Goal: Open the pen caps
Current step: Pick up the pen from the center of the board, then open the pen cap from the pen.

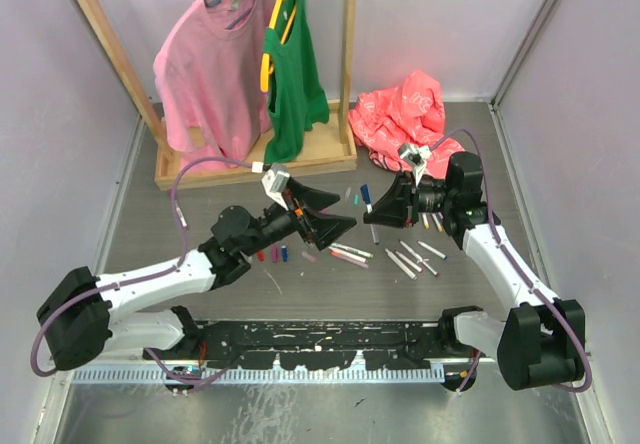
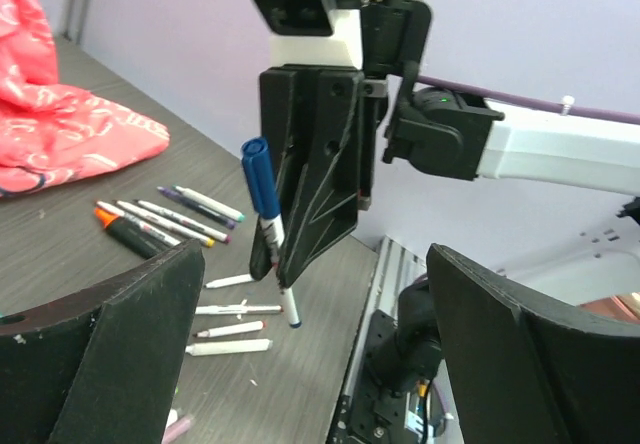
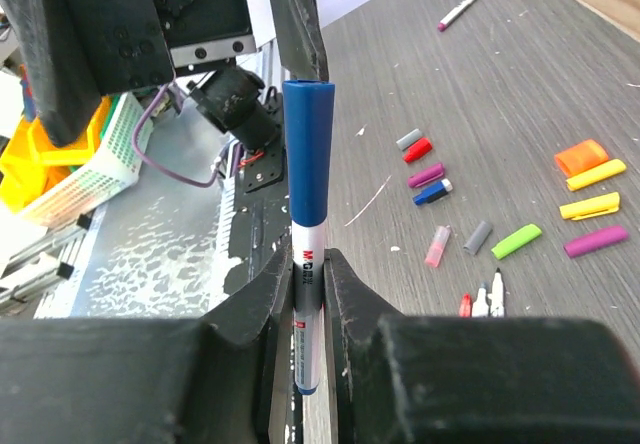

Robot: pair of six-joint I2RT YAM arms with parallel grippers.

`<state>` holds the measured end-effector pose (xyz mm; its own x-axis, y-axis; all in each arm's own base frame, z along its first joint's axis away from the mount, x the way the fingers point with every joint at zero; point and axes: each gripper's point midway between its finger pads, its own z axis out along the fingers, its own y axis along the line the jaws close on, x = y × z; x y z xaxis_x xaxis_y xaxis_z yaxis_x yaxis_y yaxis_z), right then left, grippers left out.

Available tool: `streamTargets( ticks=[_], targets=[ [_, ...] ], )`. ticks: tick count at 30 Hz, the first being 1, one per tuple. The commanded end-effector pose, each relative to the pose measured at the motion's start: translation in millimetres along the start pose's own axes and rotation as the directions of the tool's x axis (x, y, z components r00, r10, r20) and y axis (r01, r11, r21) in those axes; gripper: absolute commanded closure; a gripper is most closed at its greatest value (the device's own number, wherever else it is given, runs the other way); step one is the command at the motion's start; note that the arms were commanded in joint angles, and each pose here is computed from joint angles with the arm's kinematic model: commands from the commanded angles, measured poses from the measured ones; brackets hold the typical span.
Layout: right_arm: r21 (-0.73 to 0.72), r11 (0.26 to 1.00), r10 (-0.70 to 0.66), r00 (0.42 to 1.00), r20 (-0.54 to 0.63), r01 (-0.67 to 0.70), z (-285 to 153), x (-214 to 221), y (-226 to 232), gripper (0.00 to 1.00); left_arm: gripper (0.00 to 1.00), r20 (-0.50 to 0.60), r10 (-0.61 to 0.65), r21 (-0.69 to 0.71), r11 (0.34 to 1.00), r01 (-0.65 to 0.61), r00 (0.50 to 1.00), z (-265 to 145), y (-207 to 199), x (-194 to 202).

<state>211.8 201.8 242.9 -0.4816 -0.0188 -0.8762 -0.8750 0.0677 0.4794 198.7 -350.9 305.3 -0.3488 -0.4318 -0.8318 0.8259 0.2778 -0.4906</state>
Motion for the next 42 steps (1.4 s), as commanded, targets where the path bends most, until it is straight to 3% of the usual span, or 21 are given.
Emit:
streamTargets(
  ticks=[1,4,8,18,32,40,42],
  targets=[
    [-0.092,0.993,-0.075,0.997,-0.015,0.073,0,-7,16,0.99,0.07,-0.049,0.019,0.118,0.993,-0.013,0.999,11,-23,-15],
    [-0.107,0.991,-0.080,0.997,-0.019,0.078,0,-6,19,0.99,0.00,-0.059,-0.018,0.129,0.991,0.026,0.998,23,-22,-18],
    [-0.126,0.989,-0.088,0.996,-0.023,0.084,0,-6,22,0.99,0.03,-0.091,-0.067,0.137,0.987,0.080,0.994,39,-14,-11],
    [-0.134,0.988,-0.083,0.996,-0.029,0.078,2,-4,23,0.99,0.38,-0.105,-0.141,0.220,0.962,0.161,0.985,57,-20,-6],
    [-0.132,0.989,-0.075,0.997,-0.032,0.070,3,-3,21,0.99,0.61,-0.089,-0.160,0.218,0.960,0.175,0.983,58,-19,-9],
    [-0.127,0.990,-0.072,0.997,-0.032,0.068,4,-2,19,0.99,0.99,-0.085,-0.152,0.218,0.961,0.167,0.985,59,-19,-11],
    [-0.126,0.990,-0.073,0.997,-0.032,0.069,4,-2,19,0.99,1.00,-0.070,-0.137,0.220,0.964,0.149,0.988,59,-19,-15]
  ],
)
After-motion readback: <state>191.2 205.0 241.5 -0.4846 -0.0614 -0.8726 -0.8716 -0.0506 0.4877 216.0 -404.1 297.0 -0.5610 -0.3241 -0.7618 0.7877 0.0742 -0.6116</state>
